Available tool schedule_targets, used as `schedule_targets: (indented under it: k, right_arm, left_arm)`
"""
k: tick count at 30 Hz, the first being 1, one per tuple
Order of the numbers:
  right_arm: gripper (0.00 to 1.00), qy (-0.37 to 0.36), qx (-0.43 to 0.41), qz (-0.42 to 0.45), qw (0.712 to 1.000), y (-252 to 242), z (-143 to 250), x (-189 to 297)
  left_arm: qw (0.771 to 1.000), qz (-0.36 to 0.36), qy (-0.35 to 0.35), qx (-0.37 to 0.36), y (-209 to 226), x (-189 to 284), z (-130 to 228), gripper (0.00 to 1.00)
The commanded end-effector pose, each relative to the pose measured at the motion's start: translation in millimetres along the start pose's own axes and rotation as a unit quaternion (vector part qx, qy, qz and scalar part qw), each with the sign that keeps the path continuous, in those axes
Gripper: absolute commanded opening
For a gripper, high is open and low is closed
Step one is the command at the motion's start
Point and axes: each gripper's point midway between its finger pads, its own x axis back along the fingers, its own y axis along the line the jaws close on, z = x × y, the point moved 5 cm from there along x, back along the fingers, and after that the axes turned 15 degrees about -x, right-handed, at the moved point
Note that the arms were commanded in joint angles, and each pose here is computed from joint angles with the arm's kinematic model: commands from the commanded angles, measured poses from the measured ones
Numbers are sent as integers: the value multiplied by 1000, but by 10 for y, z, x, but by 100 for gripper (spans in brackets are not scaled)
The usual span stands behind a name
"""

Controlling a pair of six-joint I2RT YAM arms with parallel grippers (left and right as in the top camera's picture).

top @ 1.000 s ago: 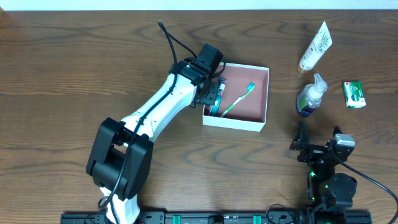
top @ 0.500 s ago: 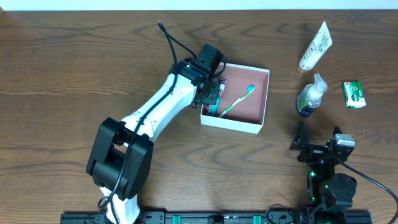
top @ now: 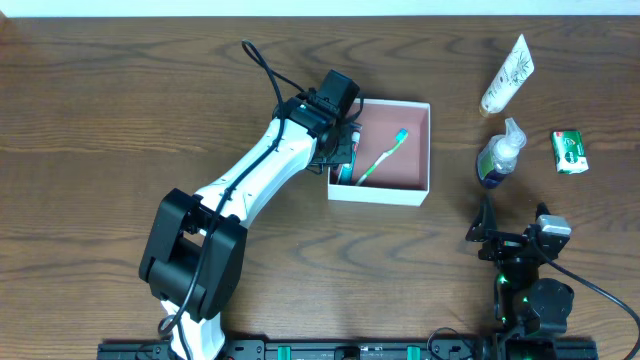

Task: Pack container
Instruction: 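Open the left gripper to release the blue razor in the box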

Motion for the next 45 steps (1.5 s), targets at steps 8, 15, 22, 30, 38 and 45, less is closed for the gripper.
schedule_targets:
  k: [8, 15, 22, 30, 38, 45]
  right_arm:
    - [99, -1, 7, 3, 1000, -18, 4, 0]
    - [99, -1, 7, 3, 1000, -18, 3, 0]
    - [99, -1, 7, 3, 1000, -18, 3, 0]
    - [99, -1, 7, 3, 1000, -18, 3, 0]
    - [99, -1, 7, 3, 1000, -18, 3, 0]
    - [99, -1, 7, 3, 1000, -18, 3, 0]
  left_arm:
    - [999, -3, 8, 47, 9, -89, 18, 6]
    - [996, -8, 18, 84, 22, -88, 60, 6]
    - [997, -9, 16, 77, 24, -88, 52, 6]
    - [999, -10, 16, 30, 29, -88, 51, 6]
    - [1000, -11, 15, 9, 34, -88, 49, 6]
    - [1000, -11, 15, 9, 34, -88, 48, 9]
